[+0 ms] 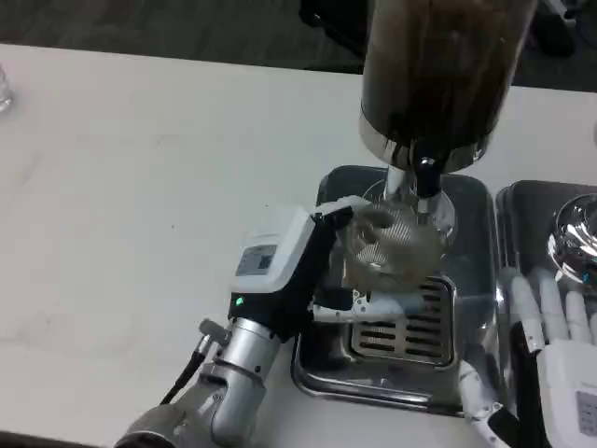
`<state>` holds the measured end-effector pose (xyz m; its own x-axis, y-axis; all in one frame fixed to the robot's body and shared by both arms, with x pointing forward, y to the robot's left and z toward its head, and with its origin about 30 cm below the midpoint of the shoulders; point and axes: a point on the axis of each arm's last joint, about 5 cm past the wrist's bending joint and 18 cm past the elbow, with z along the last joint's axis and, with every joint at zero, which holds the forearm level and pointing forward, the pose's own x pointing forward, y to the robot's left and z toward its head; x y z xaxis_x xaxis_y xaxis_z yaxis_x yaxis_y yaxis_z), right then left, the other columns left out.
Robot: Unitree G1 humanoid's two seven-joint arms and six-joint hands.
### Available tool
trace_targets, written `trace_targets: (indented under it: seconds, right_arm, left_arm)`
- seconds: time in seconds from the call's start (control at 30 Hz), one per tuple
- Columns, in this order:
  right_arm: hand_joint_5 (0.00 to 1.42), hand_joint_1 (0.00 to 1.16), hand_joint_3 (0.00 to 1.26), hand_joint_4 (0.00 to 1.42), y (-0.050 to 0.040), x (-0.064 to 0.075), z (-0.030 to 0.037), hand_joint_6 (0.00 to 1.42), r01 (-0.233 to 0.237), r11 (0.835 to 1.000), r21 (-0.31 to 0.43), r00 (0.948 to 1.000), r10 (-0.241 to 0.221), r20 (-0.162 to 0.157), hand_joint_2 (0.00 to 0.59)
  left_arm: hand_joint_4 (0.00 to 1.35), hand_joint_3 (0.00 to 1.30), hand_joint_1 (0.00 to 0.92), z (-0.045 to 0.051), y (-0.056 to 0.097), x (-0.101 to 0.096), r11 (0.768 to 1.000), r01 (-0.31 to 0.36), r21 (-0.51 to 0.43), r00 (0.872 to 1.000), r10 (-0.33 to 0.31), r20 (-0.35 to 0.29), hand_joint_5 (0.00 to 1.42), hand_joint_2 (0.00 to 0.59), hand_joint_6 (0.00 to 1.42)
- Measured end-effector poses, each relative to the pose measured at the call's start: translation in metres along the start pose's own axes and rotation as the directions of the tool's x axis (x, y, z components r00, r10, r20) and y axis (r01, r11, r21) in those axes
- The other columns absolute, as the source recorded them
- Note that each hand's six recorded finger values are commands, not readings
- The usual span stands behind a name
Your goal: Grasp the cup under the faucet to collect the drink, then remove the cup.
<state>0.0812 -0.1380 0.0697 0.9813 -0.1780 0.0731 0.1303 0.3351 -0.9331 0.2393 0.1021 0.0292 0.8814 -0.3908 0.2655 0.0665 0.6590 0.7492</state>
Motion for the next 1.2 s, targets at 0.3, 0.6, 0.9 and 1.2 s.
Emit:
trace_targets:
  seconds: [0.3, 0.6, 0.9, 1.2]
  right_arm:
    - [0.00, 0.14, 0.06, 0.00, 0.0018, -0.004, 0.0023, 0.00, 0.003, 1.000, 0.012, 0.9994, -0.003, -0.034, 0.506]
    - [0.00, 0.14, 0.06, 0.00, 0.0022, -0.005, 0.0031, 0.00, 0.006, 1.000, 0.018, 0.9991, -0.005, -0.043, 0.506]
    - [0.00, 0.14, 0.06, 0.00, 0.0010, 0.001, 0.0029, 0.00, 0.025, 0.999, 0.023, 0.9989, -0.024, -0.041, 0.507]
    - [0.00, 0.13, 0.06, 0.00, 0.0017, 0.001, 0.0029, 0.00, 0.023, 0.999, 0.026, 0.9990, -0.022, -0.039, 0.511]
  left_arm:
    - [1.21, 1.00, 0.636, 0.0148, -0.007, 0.020, 0.998, 0.058, 0.034, 0.998, -0.059, 0.017, 1.30, 0.000, 1.42]
    - [1.17, 0.99, 0.621, 0.0155, -0.008, 0.020, 0.997, 0.068, 0.026, 0.998, -0.069, 0.012, 1.27, 0.000, 1.41]
    - [0.97, 0.79, 0.376, 0.0098, -0.008, 0.011, 0.997, 0.075, 0.008, 0.997, -0.075, -0.020, 1.17, 0.011, 1.25]
    - [0.65, 0.50, 0.208, 0.0089, -0.009, 0.008, 0.994, 0.107, -0.019, 0.994, -0.108, -0.028, 0.91, 0.033, 0.89]
